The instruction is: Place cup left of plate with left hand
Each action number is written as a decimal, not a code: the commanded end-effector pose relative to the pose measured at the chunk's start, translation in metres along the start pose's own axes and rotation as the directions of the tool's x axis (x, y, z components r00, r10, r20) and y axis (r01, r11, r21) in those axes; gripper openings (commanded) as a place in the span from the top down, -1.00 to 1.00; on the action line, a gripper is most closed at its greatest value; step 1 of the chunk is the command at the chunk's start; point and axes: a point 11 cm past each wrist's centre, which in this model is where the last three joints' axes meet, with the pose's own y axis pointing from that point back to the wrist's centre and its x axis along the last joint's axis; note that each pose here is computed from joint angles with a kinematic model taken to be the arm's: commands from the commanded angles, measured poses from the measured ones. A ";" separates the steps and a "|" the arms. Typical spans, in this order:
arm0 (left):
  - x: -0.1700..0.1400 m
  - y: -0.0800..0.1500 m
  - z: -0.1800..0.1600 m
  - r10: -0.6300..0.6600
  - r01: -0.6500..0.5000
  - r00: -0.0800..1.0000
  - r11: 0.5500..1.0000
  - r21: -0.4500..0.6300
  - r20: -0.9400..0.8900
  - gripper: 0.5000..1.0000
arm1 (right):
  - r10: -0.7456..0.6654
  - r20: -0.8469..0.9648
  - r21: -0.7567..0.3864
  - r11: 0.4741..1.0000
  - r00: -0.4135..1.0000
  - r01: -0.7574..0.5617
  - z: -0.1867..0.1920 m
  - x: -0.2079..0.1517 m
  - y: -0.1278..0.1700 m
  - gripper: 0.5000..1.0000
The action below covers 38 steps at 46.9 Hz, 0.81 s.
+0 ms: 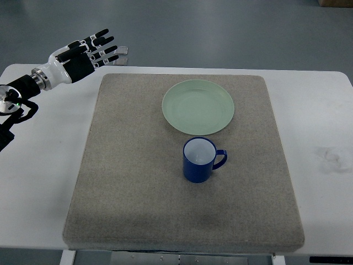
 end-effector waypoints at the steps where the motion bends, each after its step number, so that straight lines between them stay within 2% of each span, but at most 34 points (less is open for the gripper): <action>1: 0.002 0.002 -0.001 0.006 -0.006 1.000 1.000 0.000 -0.002 -0.99 | 0.000 0.000 0.000 1.000 1.000 0.000 0.000 0.000 0.000 -0.73; 25: 0.000 0.001 -0.002 -0.002 0.002 1.000 1.000 0.007 0.006 -0.99 | 0.000 0.000 0.000 1.000 1.000 0.000 0.000 0.000 0.000 -0.73; 33: 0.002 0.001 -0.007 0.014 -0.024 0.990 0.997 0.071 0.138 -0.99 | 0.000 0.000 0.000 1.000 1.000 0.000 0.000 0.000 0.000 -0.73; 38: 0.010 0.008 -0.001 0.038 -0.053 0.974 0.997 0.060 0.223 -0.99 | 0.000 0.000 0.000 1.000 1.000 0.000 0.000 0.000 0.000 -0.73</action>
